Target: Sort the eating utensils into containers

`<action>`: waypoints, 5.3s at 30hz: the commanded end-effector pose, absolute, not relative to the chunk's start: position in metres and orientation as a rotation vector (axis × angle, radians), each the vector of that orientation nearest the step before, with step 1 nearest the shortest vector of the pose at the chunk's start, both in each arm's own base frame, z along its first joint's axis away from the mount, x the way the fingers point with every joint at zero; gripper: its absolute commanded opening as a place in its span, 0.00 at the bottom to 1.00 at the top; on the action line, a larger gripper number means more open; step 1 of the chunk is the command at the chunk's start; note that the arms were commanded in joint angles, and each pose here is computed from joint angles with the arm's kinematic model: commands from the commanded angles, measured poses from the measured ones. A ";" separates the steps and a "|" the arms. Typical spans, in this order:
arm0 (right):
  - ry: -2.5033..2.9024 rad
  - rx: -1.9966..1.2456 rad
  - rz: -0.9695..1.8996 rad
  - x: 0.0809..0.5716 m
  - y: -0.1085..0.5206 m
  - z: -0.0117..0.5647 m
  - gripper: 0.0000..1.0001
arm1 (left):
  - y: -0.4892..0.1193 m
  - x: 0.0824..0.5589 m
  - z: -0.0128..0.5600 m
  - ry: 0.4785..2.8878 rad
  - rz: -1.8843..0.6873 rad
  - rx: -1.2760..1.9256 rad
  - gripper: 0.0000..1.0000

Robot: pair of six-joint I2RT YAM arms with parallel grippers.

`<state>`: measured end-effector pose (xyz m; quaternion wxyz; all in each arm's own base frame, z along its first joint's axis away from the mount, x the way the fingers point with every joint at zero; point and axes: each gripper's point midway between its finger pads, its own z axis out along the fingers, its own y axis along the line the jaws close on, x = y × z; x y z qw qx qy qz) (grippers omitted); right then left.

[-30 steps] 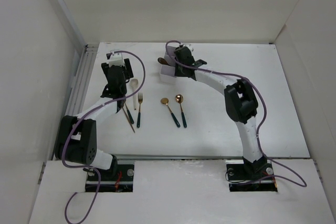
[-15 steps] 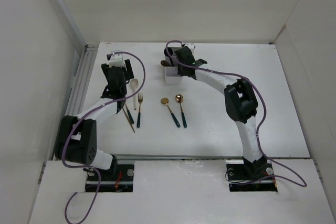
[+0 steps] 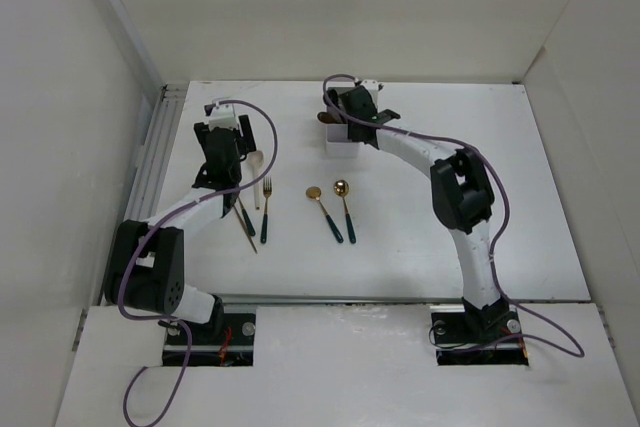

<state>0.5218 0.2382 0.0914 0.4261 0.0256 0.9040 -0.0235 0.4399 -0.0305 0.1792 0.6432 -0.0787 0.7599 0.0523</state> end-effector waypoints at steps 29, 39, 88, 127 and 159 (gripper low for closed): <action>1.994 -0.167 0.048 0.496 0.249 0.232 0.72 | -0.033 0.432 0.193 1.680 0.067 -0.178 0.69; 2.398 -0.616 0.242 0.354 0.279 0.120 0.56 | -0.022 0.421 0.186 1.677 0.108 -0.212 0.69; 1.538 -0.549 0.215 0.485 0.299 0.303 0.00 | -0.043 0.402 0.163 1.727 0.124 -0.130 0.73; 1.454 -0.507 0.313 0.567 0.274 0.207 0.29 | -0.049 0.440 0.156 1.784 0.171 -0.135 0.74; 2.332 -0.884 0.335 0.320 0.314 0.094 0.71 | -0.036 0.410 0.166 1.720 0.115 -0.182 0.74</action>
